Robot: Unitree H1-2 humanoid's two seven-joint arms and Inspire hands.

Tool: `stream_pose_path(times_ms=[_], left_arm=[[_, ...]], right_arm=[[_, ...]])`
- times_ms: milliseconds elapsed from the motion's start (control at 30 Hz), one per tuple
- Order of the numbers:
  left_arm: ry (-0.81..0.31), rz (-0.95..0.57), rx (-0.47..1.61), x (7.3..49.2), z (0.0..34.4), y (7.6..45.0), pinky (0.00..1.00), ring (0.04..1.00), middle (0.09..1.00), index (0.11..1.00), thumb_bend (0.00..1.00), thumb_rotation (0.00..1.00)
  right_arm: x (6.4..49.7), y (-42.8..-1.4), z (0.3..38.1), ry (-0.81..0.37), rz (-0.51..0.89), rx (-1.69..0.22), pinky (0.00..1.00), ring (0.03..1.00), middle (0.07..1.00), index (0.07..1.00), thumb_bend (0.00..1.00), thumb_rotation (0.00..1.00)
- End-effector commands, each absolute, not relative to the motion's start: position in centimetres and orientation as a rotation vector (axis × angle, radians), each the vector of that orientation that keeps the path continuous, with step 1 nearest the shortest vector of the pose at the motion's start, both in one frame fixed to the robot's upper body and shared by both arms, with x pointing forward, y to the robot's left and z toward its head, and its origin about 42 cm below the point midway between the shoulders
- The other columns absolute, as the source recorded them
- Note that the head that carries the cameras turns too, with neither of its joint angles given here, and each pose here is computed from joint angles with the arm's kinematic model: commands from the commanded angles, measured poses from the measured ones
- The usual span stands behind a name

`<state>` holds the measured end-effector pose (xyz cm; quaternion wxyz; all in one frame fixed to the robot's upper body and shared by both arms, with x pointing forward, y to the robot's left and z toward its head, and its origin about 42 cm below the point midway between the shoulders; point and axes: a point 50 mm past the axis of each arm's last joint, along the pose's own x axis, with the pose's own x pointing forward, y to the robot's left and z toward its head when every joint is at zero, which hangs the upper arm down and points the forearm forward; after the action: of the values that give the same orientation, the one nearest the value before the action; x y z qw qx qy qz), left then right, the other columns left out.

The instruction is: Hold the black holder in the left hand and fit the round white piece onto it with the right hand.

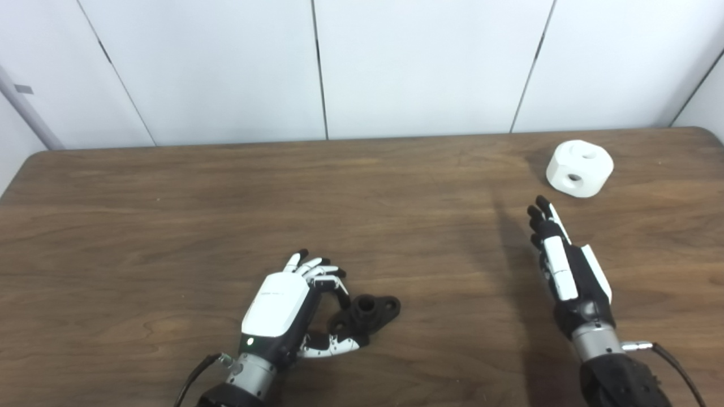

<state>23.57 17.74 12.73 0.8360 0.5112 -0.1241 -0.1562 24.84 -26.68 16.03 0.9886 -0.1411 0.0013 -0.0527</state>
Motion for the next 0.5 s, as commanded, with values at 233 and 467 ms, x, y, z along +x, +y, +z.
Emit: stream_pose_path(times_ms=[233, 467], left_arm=[[-0.275, -0.345, 1.114, 23.5, 11.9, 18.4, 0.98, 0.866, 0.771, 0.486, 0.52, 0.05], [-0.275, -0.339, 1.117, 23.7, 12.0, 19.3, 0.97, 0.854, 0.761, 0.485, 0.52, 0.05]], right_arm=[[27.6, -29.0, 20.8, -0.102, -0.241, -0.602, 0.97, 0.945, 0.924, 0.836, 0.78, 0.51], [30.0, -31.3, 23.8, -0.137, -0.295, -0.786, 0.96, 0.934, 0.932, 0.761, 0.87, 0.37]])
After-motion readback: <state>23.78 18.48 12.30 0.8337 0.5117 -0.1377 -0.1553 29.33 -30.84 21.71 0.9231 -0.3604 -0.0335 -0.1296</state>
